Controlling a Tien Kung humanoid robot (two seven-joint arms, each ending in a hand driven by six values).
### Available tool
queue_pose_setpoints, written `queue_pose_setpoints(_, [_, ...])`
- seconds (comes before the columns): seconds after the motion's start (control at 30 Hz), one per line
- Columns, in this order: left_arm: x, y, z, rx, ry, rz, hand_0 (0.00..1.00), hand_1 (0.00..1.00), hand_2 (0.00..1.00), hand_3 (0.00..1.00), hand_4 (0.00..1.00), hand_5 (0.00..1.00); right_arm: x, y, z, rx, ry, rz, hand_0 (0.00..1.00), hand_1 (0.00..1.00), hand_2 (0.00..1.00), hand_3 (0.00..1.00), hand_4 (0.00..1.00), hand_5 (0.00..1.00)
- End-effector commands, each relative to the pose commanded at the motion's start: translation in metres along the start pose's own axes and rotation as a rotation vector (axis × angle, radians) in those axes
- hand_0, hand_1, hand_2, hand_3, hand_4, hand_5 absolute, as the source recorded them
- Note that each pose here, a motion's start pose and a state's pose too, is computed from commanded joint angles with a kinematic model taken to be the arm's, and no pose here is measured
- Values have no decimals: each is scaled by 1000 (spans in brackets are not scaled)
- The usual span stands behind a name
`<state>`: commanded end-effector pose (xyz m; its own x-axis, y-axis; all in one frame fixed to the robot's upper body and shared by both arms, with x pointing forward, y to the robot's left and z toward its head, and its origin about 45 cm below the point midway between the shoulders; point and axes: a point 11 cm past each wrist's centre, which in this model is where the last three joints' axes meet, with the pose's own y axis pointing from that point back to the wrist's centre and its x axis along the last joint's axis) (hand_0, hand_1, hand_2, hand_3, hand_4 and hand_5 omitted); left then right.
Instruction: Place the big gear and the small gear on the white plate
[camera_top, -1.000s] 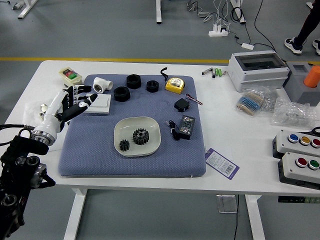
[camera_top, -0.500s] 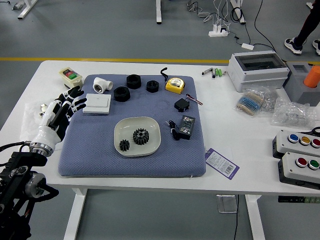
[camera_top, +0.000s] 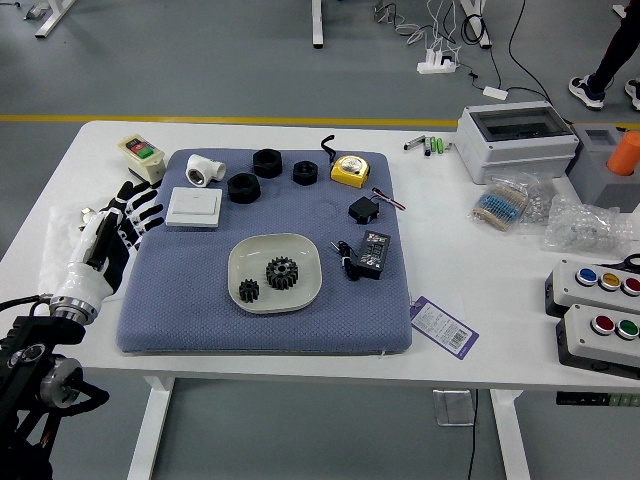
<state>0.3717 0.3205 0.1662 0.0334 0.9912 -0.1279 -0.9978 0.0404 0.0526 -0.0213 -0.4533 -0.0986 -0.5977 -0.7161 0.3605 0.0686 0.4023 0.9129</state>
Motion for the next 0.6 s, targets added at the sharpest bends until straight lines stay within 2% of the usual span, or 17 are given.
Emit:
queue_pose_setpoints(0.1, [-2,4,-3,34,-8,-22,765,797,871,836,836,830,1,0,2,-3,2,1,705,731,780,609,836,692])
queue_pose_setpoints(0.37, [-9,9,-2,81,-22,-35,766,798,870,838,836,808,1,0,1,-2,2,1,704,731,779,609,836,692])
queue_pose_setpoints(0.6, [-23,14,9,60,-21,-25,767,805,873,838,835,793,-1,0,-2,4,-1,-2,705,731,779,610,836,691])
